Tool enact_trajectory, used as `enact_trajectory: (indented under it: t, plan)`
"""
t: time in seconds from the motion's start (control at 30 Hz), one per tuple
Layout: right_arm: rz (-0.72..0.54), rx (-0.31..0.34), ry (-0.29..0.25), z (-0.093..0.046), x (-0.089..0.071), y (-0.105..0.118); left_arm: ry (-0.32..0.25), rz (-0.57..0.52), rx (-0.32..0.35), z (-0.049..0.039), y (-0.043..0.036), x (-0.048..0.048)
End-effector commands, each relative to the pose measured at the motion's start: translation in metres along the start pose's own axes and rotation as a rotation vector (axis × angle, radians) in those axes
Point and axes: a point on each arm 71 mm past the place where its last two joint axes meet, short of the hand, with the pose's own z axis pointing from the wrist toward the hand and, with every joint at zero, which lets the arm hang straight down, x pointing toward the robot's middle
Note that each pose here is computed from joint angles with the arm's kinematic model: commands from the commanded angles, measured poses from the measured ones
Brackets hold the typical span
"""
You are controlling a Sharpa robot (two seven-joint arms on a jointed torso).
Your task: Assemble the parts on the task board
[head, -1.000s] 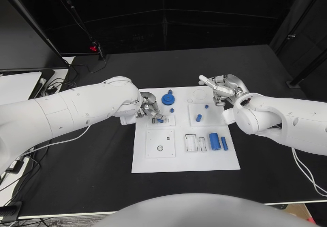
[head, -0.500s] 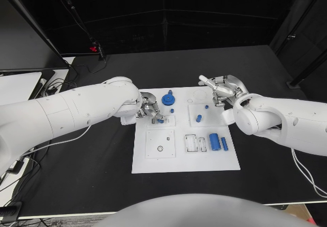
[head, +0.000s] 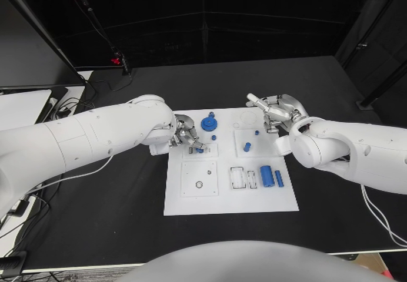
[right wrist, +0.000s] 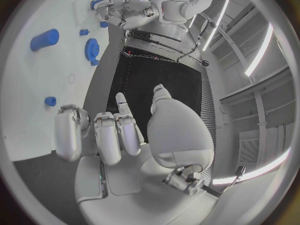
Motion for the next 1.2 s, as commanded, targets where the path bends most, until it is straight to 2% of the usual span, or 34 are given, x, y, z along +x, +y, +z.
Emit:
enact_trajectory:
  t: [0.03, 0.63, 0.87, 1.03, 1.2]
  plan:
    - [0.014, 0.002, 0.003, 0.0, 0.0, 0.0, 0.025, 0.021, -0.045, 0.0013, 0.0042, 0.0047]
    - [0.019, 0.007, 0.004, 0.0, 0.0, 0.0, -0.044, 0.037, -0.045, 0.0014, 0.0026, 0.001]
    - [0.019, 0.01, 0.005, 0.0, 0.0, -0.001, -0.113, 0.026, -0.023, -0.0002, 0.0023, -0.0032]
    - [0.02, 0.014, 0.008, 0.001, 0.001, -0.001, -0.148, 0.017, 0.005, -0.0085, 0.0073, -0.0065]
    - [0.02, 0.019, 0.009, 0.001, 0.001, -0.002, -0.17, 0.005, 0.05, -0.0226, 0.0119, -0.019]
